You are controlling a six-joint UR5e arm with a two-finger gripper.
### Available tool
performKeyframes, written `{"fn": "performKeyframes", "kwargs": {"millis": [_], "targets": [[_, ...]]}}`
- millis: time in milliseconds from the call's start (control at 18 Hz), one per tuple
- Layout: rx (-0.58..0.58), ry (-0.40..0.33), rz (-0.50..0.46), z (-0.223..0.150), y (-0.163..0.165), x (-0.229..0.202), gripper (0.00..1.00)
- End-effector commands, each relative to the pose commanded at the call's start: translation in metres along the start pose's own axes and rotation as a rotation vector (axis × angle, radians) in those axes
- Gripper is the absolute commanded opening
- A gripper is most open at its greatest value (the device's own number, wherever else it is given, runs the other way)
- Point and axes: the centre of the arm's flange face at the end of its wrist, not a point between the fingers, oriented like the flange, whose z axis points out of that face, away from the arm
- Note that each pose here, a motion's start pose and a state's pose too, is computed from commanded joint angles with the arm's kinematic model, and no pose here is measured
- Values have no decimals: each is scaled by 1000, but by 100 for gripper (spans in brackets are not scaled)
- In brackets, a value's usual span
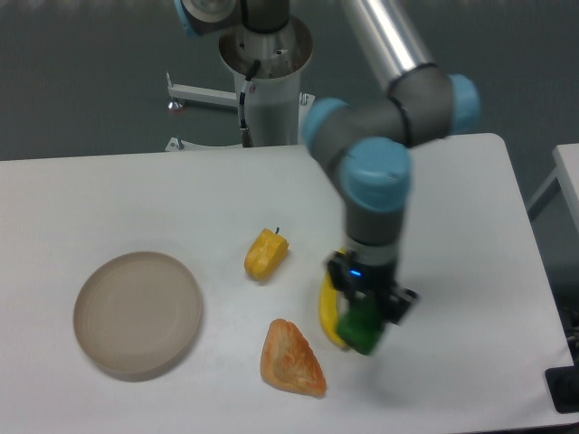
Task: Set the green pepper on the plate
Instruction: 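Lift the held green pepper and carry it toward the plate, then move the green pepper over the plate and lower it onto it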
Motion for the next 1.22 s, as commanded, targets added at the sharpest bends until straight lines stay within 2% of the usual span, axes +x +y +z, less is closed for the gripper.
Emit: {"fn": "performKeyframes", "kwargs": {"millis": [167, 444, 722, 944, 1111, 1222], "targets": [[24, 50, -67, -7, -1, 36, 30], [31, 107, -188, 5, -36, 102, 30], [38, 128, -228, 29, -65, 149, 30], [130, 186, -183, 56, -84, 164, 30], [116, 201, -91, 81, -90, 181, 30], [105, 209, -75, 92, -90, 183, 30]]}}
